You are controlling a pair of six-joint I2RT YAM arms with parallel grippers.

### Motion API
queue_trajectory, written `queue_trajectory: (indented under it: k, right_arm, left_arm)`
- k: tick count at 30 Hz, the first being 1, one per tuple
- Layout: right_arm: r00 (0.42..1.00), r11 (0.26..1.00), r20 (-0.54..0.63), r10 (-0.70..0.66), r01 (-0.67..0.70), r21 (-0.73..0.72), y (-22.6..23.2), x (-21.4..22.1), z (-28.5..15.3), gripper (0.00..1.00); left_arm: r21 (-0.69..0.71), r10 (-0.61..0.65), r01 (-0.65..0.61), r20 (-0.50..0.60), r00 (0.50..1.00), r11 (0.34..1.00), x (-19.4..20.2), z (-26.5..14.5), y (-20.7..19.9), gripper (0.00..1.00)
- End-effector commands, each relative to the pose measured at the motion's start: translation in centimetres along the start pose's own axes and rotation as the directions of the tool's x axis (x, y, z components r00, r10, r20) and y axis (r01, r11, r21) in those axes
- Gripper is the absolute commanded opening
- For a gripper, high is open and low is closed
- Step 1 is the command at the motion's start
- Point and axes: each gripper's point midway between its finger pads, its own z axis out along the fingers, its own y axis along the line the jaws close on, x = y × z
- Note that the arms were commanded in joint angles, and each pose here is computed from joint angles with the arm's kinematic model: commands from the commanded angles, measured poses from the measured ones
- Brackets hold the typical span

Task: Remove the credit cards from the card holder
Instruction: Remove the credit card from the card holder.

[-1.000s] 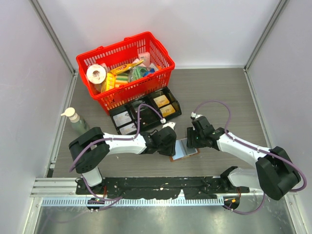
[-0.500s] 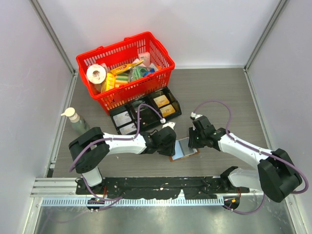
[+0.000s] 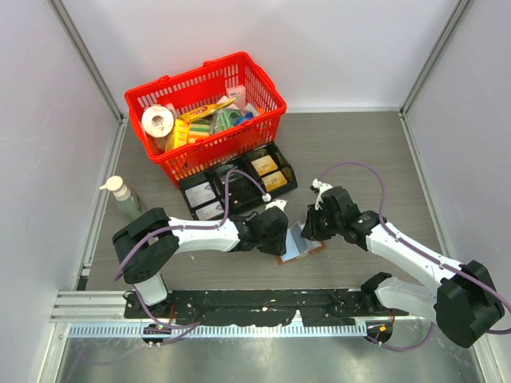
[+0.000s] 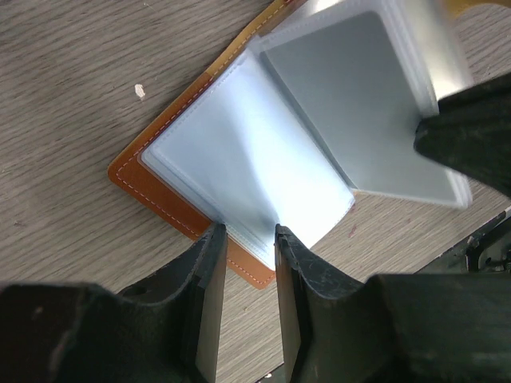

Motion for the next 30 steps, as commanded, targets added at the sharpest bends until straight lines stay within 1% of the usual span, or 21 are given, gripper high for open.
queue_trajectory:
  k: [1, 4, 8, 14, 21, 23, 26, 27, 30]
  right_arm:
    - [1.0, 0.991, 0.002, -0.014, 0.014, -0.134, 3.2, -1.1, -1.0, 0.18]
    - [1.0, 0.99, -0.008, -0.016, 0.015, -0.137, 3.2, -0.9, -1.0, 0.19]
    - [0.999, 0.984, -0.023, -0.024, 0.02, -0.178, 4.0, -0.5, -0.8, 0.19]
    - [0.999, 0.97, -0.034, -0.022, 0.014, -0.241, 5.3, -0.3, -0.4, 0.2]
    - [0.999, 0.981, -0.035, -0.015, 0.008, -0.191, 4.3, 0.0, 0.0, 0.21]
    - [1.0, 0.989, -0.025, -0.006, 0.002, -0.15, 3.6, -0.1, 0.2, 0.21]
    - [1.0, 0.996, -0.023, 0.002, -0.004, -0.092, 2.5, 0.0, 0.5, 0.27]
    - [1.0, 0.996, -0.028, 0.005, -0.007, -0.088, 2.4, 0.2, 0.6, 0.32]
    - [0.999, 0.997, -0.032, 0.014, -0.016, -0.076, 2.0, 0.5, 1.0, 0.37]
  left_arm:
    - [-0.039, 0.011, -0.011, -0.005, 1.0, 0.999, 0.0, 0.4, 0.7, 0.34]
    - [-0.04, 0.013, -0.013, -0.007, 1.0, 0.999, 0.1, 0.4, 0.8, 0.34]
    - [-0.039, 0.009, -0.01, -0.009, 1.0, 0.999, 0.3, 0.4, 0.8, 0.34]
    - [-0.035, -0.003, 0.004, 0.026, 1.0, 0.999, -0.3, -0.2, 0.8, 0.34]
    - [-0.037, -0.006, 0.007, 0.037, 0.999, 0.999, -0.4, -0.5, 1.0, 0.34]
    - [-0.039, -0.007, 0.009, 0.039, 0.999, 0.999, -0.5, -0.5, 1.0, 0.34]
    - [-0.036, -0.009, 0.011, 0.042, 0.999, 0.999, -0.6, -0.5, 0.9, 0.34]
    - [-0.033, -0.007, 0.008, 0.042, 0.999, 0.999, -0.6, -0.6, 0.8, 0.34]
    - [-0.035, -0.008, 0.009, 0.045, 0.999, 0.999, -0.7, -0.6, 0.9, 0.34]
